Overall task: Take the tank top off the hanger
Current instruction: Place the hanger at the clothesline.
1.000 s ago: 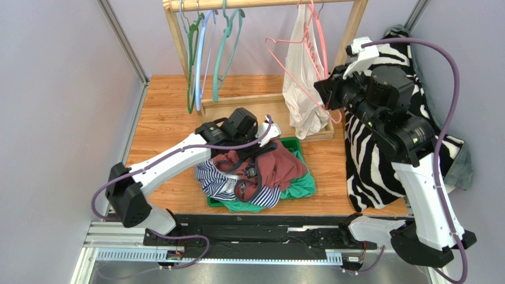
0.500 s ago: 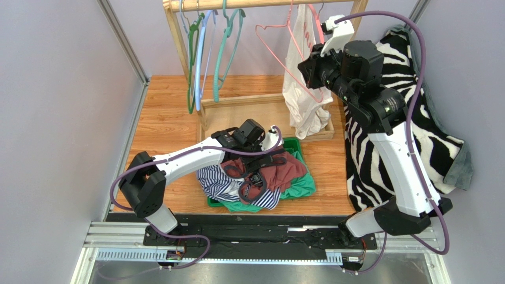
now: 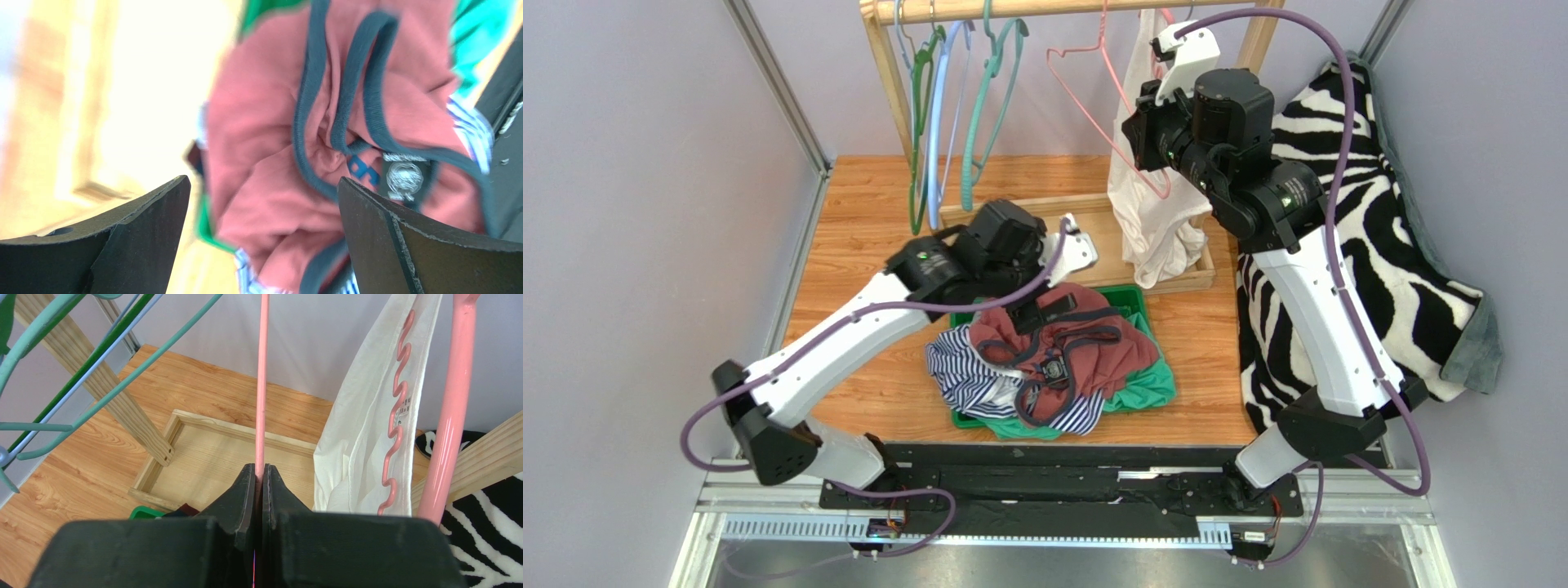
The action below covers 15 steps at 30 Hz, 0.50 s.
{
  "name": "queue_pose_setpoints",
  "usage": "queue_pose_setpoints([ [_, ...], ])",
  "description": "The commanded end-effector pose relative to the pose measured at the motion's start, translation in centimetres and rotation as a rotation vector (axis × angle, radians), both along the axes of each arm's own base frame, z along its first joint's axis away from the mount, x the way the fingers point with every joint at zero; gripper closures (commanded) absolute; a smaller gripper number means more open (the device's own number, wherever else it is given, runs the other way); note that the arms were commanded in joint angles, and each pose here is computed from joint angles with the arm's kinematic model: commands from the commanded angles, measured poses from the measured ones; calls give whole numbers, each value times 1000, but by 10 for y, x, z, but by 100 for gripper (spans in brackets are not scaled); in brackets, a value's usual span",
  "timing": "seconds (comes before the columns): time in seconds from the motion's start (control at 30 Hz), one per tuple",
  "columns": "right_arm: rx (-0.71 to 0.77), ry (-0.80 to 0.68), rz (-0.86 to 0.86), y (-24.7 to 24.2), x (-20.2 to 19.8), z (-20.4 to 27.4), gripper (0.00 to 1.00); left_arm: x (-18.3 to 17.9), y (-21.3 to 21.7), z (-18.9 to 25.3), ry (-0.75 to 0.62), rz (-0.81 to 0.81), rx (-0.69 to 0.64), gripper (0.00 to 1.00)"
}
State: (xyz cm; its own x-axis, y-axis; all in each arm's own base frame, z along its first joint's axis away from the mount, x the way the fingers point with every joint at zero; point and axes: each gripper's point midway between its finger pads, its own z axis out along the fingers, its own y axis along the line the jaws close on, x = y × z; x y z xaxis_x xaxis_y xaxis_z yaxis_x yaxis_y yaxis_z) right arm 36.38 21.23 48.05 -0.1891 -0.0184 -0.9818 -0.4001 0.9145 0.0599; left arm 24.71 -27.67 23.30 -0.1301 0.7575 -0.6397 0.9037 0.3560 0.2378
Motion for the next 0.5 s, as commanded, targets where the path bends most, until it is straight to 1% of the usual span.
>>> queue_pose_setpoints([
  [0.0, -6, -54, -35, 2, 7, 12, 100, -25, 17, 87, -105, -65, -120, 2],
  [0.1, -34, -36, -37, 12, 13, -1, 100, -43, 31, 139, -172, -95, -213, 2],
  [0.13, -33, -36, -37, 15, 15, -3, 100, -48, 34, 163, -207, -103, -260, 2],
  [0.17, -47, -28, -27, 23, 15, -9, 100, -54, 38, 172, -211, -111, -275, 2],
  [0.23, -64, -29, -31, 31, 14, -13, 100, -65, 49, 203, -249, -101, -352, 1],
  [0.33, -89, -28, -49, 41, 15, -20, 100, -74, 62, 224, -286, -83, -398, 1],
  [0.47, -100, -28, -86, 51, 16, -28, 100, -70, 78, 238, -345, -37, -416, 1],
])
